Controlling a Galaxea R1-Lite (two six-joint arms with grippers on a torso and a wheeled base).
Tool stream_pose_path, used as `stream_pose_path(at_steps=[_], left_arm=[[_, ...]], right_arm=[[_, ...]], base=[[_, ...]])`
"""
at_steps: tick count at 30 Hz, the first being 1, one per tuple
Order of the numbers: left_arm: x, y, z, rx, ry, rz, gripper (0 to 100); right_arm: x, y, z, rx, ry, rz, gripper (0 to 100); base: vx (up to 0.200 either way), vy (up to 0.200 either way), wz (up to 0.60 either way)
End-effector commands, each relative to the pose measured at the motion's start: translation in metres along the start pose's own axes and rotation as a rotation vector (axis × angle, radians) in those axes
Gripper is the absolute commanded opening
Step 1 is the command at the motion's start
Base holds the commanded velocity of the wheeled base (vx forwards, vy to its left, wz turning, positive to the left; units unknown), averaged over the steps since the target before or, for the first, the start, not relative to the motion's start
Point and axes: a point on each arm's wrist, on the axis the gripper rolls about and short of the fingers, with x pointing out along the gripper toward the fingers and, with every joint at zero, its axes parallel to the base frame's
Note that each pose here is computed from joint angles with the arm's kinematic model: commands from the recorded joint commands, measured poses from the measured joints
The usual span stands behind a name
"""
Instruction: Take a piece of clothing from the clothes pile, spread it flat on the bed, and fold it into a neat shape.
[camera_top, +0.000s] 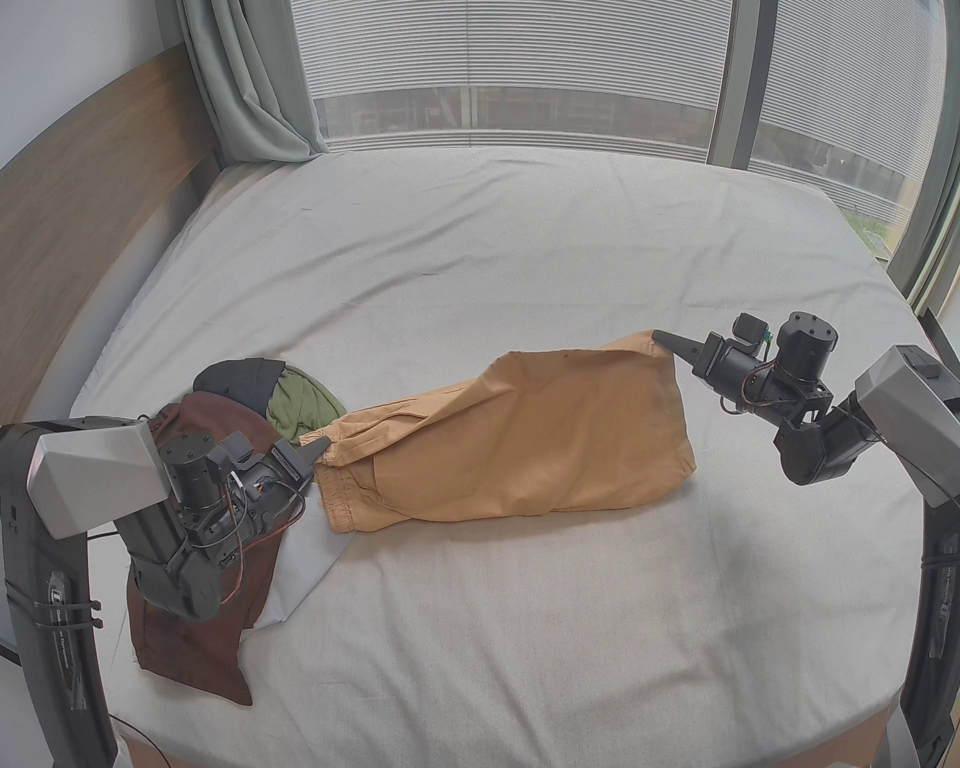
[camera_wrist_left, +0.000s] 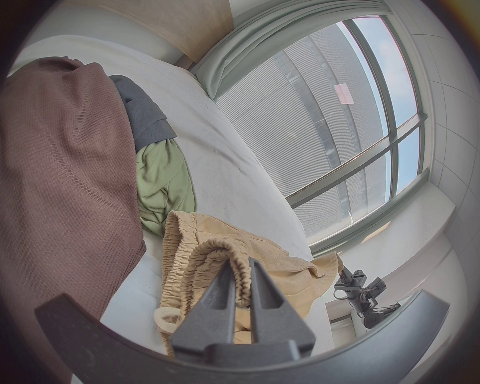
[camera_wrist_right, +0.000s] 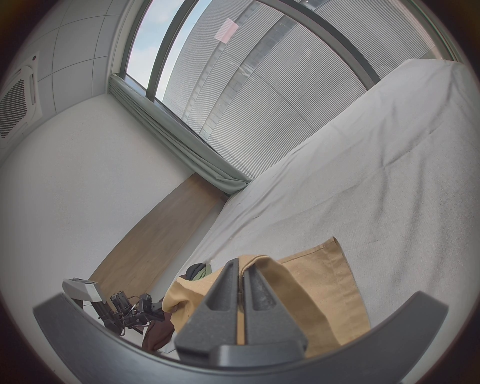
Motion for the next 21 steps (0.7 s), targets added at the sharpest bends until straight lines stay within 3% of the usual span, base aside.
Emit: stream_pose_path(at_steps=[1, 15, 16, 17, 18, 21], left_arm=[[0.006, 0.003, -0.001, 0.003, -0.003, -0.006, 0], [0.012, 0.006, -0.001, 0.004, -0.009, -0.013, 0], [0.013, 0.006, -0.001, 0.005, -0.011, -0.016, 100], [0.014, 0.006, 0.0, 0.007, -0.019, -0.017, 100], [0.015, 0.006, 0.001, 0.006, -0.028, -0.013, 100], [0.019, 0.007, 0.005, -0.001, -0.061, -0.005, 100]], right_arm=[[0.01, -0.003, -0.001, -0.003, 0.002, 0.006, 0], [0.017, -0.012, -0.005, -0.009, -0.003, -0.001, 0], [0.018, -0.013, -0.004, -0.01, -0.013, -0.012, 0], [0.019, -0.013, -0.004, -0.014, -0.023, -0.019, 0], [0.02, -0.015, -0.003, -0.017, -0.029, -0.021, 100], [0.022, -0.02, -0.006, -0.019, -0.035, -0.023, 100]], base=[[0.0, 0.0, 0.0], [0.0, 0.0, 0.0], [0.0, 0.0, 0.0], [0.0, 0.0, 0.0], [0.0, 0.0, 0.0], [0.0, 0.0, 0.0]])
